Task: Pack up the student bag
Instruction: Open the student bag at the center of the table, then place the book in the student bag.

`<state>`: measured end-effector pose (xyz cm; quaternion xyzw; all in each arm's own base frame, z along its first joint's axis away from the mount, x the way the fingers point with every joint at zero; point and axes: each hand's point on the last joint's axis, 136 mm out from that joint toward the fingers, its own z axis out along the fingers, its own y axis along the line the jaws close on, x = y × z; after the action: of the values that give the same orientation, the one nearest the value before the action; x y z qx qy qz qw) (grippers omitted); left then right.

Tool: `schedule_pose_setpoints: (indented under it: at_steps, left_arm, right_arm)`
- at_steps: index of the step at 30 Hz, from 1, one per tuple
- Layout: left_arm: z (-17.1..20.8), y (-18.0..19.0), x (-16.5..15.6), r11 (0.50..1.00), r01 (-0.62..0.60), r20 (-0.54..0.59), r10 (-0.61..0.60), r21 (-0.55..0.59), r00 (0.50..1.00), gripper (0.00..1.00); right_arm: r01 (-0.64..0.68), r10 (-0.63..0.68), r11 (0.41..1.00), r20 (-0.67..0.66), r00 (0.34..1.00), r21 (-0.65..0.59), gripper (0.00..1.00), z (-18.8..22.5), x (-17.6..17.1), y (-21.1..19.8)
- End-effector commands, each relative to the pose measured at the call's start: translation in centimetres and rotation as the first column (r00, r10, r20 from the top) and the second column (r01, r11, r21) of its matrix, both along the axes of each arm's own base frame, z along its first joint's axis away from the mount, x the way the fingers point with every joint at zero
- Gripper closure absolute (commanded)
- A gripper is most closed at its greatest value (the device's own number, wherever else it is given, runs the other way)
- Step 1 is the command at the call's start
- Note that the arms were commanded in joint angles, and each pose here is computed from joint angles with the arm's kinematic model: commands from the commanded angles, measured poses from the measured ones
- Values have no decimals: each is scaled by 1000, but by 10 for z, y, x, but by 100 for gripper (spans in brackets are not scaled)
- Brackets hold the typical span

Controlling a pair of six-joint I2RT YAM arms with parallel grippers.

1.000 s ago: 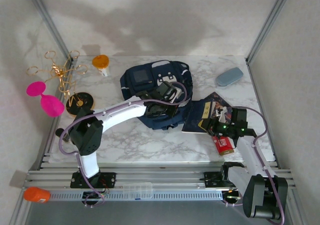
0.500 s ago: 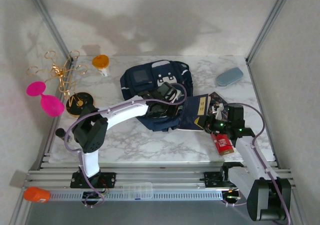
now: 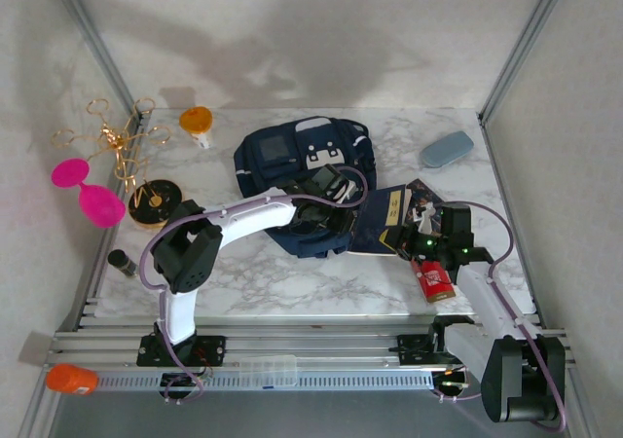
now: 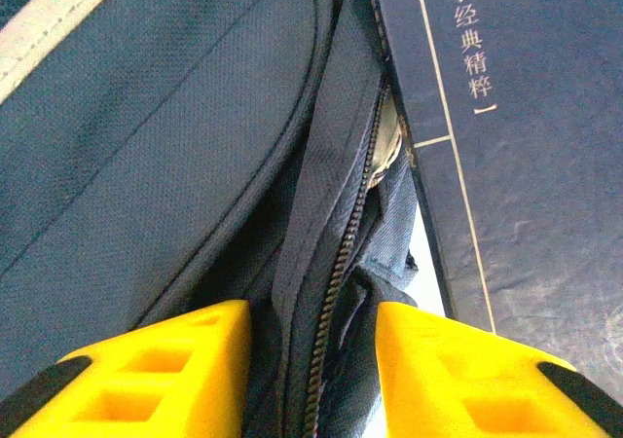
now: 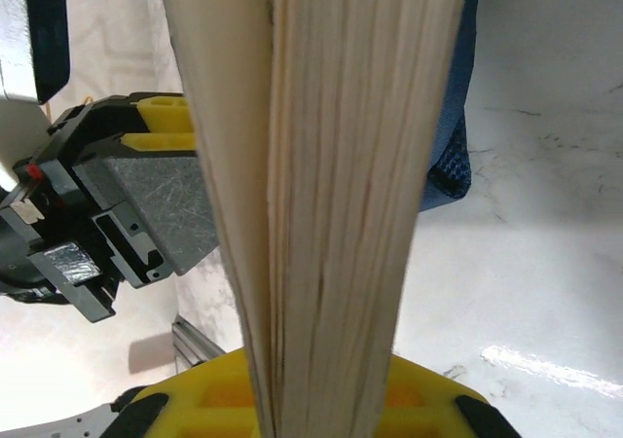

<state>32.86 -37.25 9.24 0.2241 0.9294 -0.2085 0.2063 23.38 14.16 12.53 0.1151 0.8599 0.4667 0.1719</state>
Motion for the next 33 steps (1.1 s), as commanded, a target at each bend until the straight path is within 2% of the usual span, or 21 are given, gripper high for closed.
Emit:
schedule_pose_setpoints:
  at_steps: [1, 10, 15, 23, 29, 33]
  left_arm:
    - [25, -8, 12, 999, 1, 48, 1, -51, 999, 63]
    - [14, -10, 11, 999, 12, 16, -12, -39, 1000, 87]
    - [34, -9, 17, 999, 23, 66, -20, -37, 998, 98]
    - [112, 6, 45, 997, -54, 252, 66, -55, 965, 100]
    - [189, 27, 64, 981, -158, 426, 193, -117, 884, 100]
    - [227, 31, 67, 974, -152, 498, 217, -167, 839, 100]
  right_arm:
    - [-9, 10, 1000, 30, 999, -24, 100, 1, 1, -1]
    - [-15, 16, 1000, 37, 999, -27, 100, 6, 1, -1]
    - [-10, 14, 997, 49, 999, -78, 100, 14, 0, -6]
    - [-9, 15, 992, 47, 999, -128, 100, 24, -18, -12]
    - [-70, 71, 997, 42, 997, -16, 100, 41, -34, 6]
    - [-133, 128, 989, 67, 989, 67, 100, 50, -37, 27]
